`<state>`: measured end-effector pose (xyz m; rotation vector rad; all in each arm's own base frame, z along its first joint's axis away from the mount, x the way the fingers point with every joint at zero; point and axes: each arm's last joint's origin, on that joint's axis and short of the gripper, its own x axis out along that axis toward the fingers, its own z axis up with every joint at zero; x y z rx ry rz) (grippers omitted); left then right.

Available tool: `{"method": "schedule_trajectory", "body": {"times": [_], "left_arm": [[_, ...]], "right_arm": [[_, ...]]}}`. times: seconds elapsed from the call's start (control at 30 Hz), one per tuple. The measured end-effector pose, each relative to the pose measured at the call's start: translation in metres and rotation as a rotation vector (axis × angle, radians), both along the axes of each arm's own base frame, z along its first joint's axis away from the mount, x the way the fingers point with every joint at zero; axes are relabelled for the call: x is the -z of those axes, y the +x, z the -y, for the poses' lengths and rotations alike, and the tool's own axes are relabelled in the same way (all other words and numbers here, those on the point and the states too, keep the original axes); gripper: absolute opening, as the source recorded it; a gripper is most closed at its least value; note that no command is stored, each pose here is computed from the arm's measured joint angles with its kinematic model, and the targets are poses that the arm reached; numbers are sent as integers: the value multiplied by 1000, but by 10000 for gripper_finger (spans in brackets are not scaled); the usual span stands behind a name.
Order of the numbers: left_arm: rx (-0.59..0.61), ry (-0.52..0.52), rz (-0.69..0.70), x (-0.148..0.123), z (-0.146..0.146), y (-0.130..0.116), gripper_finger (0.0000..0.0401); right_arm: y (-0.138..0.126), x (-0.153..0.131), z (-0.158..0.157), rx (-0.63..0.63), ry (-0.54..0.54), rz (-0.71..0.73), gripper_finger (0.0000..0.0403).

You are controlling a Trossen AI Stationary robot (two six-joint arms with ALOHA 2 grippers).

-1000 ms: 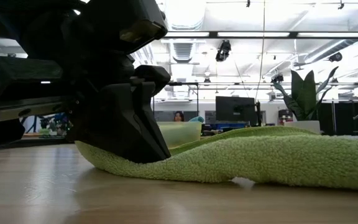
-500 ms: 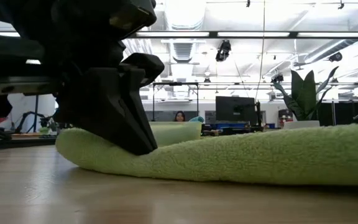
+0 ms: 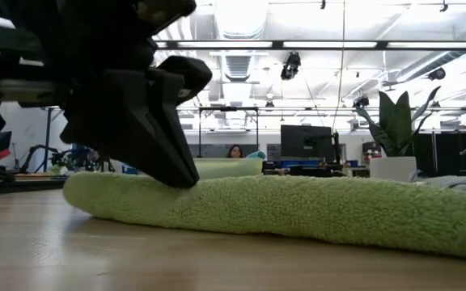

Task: Roll microfiber towels into tight, uniform cylinder then place into a basket
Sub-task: Roll the green towel

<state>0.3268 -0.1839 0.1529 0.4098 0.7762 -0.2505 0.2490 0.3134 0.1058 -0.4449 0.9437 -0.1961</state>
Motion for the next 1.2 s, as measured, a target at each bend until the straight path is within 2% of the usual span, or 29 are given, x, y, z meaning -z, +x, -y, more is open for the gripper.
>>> {"method": "schedule_trajectory", "body": {"times": [0.2,0.33,0.43,0.53,0.63,0.8,0.97,1.2], "left_arm": [[74,52,42,-10,7,-3,5],[183,122,84,-15,18,-6,6],[221,115,130,-18,28,-9,6],[247,113,143,-19,36,-14,6],[245,128,151,-19,40,-17,6],[257,175,206,-13,42,-11,6],[262,236,228,-2,47,2,18],[222,251,233,0,42,11,61]], "right_arm": [[-3,-1,5,166,106,114,9],[-7,-11,15,336,244,230,9],[-15,-15,26,477,350,299,9],[-23,-17,38,560,438,353,9],[-30,-13,47,586,524,384,9],[-37,0,56,555,665,402,9],[-42,10,62,574,697,393,9],[-45,11,63,593,710,395,9]]}}
